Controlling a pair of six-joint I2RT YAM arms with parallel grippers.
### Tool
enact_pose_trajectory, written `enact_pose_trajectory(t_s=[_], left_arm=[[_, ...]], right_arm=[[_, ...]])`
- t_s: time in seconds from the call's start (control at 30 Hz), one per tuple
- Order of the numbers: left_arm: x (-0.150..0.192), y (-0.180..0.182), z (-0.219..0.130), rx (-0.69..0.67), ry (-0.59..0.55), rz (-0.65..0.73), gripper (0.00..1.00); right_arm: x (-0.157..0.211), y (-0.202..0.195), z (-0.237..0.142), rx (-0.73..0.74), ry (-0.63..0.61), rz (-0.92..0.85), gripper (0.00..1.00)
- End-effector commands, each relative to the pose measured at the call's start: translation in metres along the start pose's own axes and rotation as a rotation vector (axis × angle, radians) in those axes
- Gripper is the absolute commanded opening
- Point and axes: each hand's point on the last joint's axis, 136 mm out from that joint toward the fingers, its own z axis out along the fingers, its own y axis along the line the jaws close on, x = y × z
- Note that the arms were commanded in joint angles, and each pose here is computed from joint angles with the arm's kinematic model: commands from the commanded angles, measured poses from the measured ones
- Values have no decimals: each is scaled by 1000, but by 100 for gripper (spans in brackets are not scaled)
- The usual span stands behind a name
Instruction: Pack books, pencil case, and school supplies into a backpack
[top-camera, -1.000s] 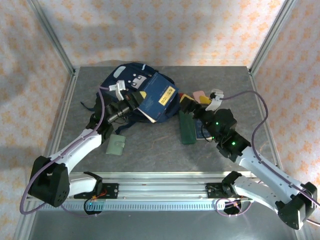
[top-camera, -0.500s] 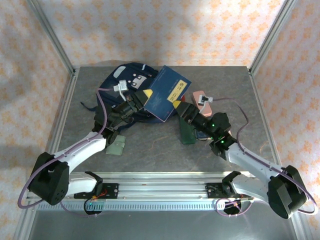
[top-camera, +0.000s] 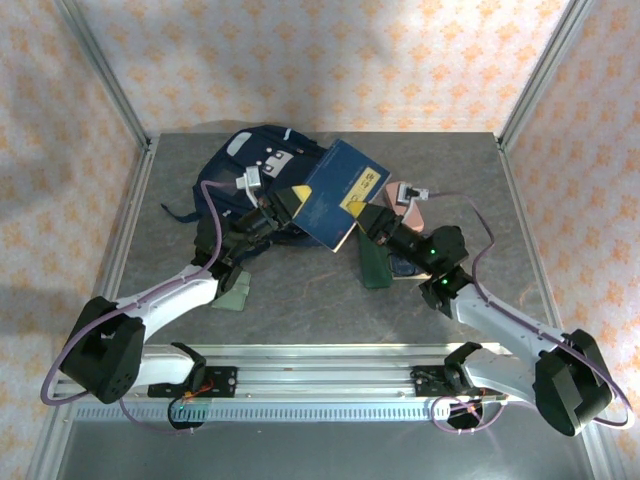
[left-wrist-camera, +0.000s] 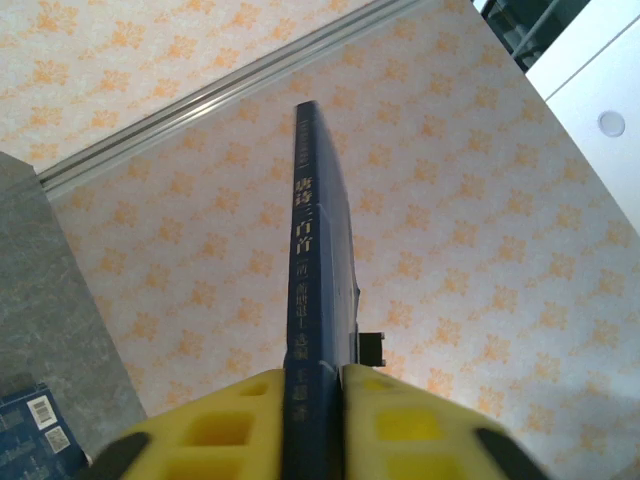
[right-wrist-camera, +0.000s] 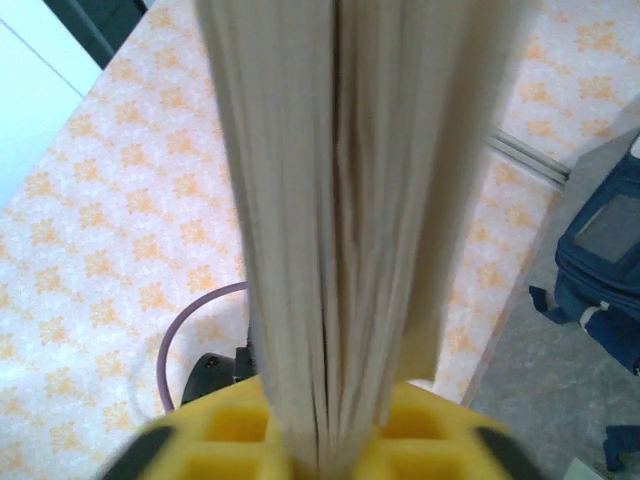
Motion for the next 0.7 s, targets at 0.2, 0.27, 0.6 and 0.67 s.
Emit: enact_pose_trajectory(t_s=[0.2, 0.27, 0.6, 0.67], left_arm=[[-11, 90, -12, -537, 55, 308, 58], [-15, 116, -18, -676, 86, 361, 59], [-32, 217, -6, -1098, 265, 589, 61], [-37, 230, 0, -1152, 284, 650, 61]], right_arm=[[-31, -13, -37, 144, -108, -72, 0], [-35, -19, -50, 200, -128, -87, 0], [-48, -41, -95, 402, -219, -129, 0], [-48, -44, -98, 432, -222, -133, 0]])
